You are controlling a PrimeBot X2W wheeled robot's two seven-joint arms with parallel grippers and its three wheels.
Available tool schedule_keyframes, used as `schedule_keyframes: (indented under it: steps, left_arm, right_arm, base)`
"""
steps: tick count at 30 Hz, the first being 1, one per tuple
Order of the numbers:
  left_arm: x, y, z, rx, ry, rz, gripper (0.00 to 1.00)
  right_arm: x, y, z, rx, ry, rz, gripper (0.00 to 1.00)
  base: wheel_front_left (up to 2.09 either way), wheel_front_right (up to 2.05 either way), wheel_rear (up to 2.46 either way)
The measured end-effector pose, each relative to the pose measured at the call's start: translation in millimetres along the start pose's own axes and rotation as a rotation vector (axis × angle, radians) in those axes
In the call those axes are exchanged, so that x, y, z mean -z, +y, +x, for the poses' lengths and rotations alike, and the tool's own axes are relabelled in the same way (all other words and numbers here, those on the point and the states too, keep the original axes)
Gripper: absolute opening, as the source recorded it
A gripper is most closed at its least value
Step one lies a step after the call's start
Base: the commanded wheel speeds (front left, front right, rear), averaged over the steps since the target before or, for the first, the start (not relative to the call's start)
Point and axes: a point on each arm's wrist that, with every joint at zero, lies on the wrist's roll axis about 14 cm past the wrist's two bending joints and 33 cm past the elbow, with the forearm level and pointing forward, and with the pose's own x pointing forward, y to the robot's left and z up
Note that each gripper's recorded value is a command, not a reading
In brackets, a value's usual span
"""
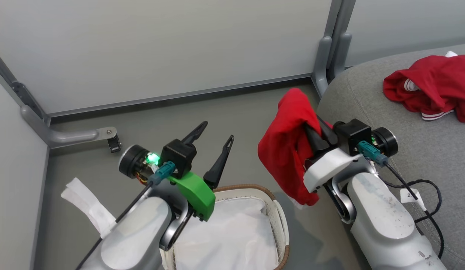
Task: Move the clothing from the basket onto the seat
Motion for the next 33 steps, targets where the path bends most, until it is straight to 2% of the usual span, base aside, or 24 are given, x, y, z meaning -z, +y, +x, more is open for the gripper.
schedule_keyframes:
  steps: [11,19,33]
  left_arm:
    - [26,-36,2,0.039,0.001,-0.125,1.0]
    - [31,-77,17,0.14,0.002,-0.171,1.0]
    - [48,-148,43,0.379,0.048,-0.2,1.0]
  right_arm:
    - [-2,-59,-25,0.184,-0.014,-0.048,0.0]
    - [-10,-86,-47,0.266,-0.024,-0.104,0.0]
    - [-12,-155,-138,0.54,0.024,-0.165,0.0]
  base:
    - [0.0,0.0,0.0]
    - [0.0,0.0,0.0]
    - [0.0,0.0,0.0]
